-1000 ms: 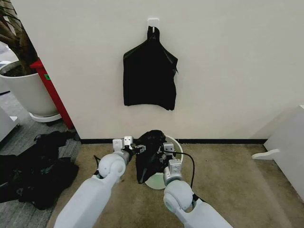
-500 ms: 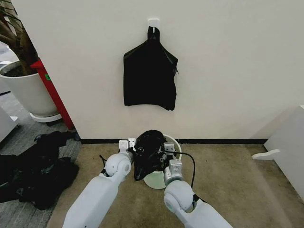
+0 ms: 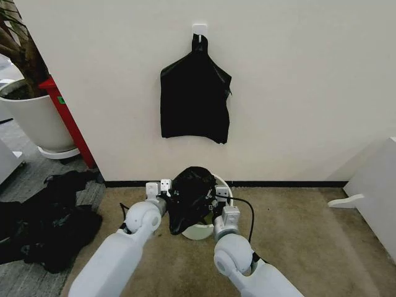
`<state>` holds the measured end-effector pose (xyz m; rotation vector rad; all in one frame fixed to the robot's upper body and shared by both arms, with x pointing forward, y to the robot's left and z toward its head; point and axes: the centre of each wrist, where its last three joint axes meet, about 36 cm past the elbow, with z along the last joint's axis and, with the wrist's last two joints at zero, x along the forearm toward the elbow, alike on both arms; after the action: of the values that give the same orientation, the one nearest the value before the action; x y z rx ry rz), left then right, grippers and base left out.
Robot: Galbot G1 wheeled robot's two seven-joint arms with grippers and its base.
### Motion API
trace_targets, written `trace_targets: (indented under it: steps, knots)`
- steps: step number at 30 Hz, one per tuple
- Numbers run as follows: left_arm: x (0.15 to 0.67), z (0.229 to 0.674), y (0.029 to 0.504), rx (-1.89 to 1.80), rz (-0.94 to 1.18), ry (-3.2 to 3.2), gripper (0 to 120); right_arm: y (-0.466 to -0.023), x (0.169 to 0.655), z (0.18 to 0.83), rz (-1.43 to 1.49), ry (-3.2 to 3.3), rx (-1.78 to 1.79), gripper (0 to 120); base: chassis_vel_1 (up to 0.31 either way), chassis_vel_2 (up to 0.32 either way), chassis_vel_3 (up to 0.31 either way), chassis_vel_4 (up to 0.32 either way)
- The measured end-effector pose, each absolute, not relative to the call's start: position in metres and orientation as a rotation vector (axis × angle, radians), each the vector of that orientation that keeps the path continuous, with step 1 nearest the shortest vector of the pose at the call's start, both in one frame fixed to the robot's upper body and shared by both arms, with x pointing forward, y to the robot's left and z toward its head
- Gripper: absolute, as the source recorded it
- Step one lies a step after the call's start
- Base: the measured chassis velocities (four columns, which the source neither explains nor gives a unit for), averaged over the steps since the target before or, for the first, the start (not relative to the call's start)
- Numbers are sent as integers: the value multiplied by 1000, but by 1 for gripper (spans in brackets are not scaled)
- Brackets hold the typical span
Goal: Place the garbage bag over the trash bin.
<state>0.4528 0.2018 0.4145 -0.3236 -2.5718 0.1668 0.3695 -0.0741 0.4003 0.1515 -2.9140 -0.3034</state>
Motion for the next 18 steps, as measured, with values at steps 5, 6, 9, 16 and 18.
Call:
trace_targets:
  steps: [5, 6, 9, 16, 18]
  knots:
    - [440, 419, 208, -368, 126, -2624, 4, -85, 376, 409, -396, -2909, 109, 0, 0, 0, 0, 0]
    - [438, 418, 210, -378, 108, -2638, 4, -88, 377, 411, -414, -2908, 98, 0, 0, 0, 0, 0]
    - [431, 414, 217, -413, 68, -2672, 4, -99, 383, 419, -474, -2899, 61, 0, 0, 0, 0, 0]
    - [424, 412, 221, -484, 78, -2720, 4, -122, 394, 429, -542, -2857, -11, 0, 0, 0, 0, 0]
    - [423, 413, 222, -501, 82, -2730, 4, -129, 396, 429, -540, -2838, -38, 0, 0, 0, 0, 0]
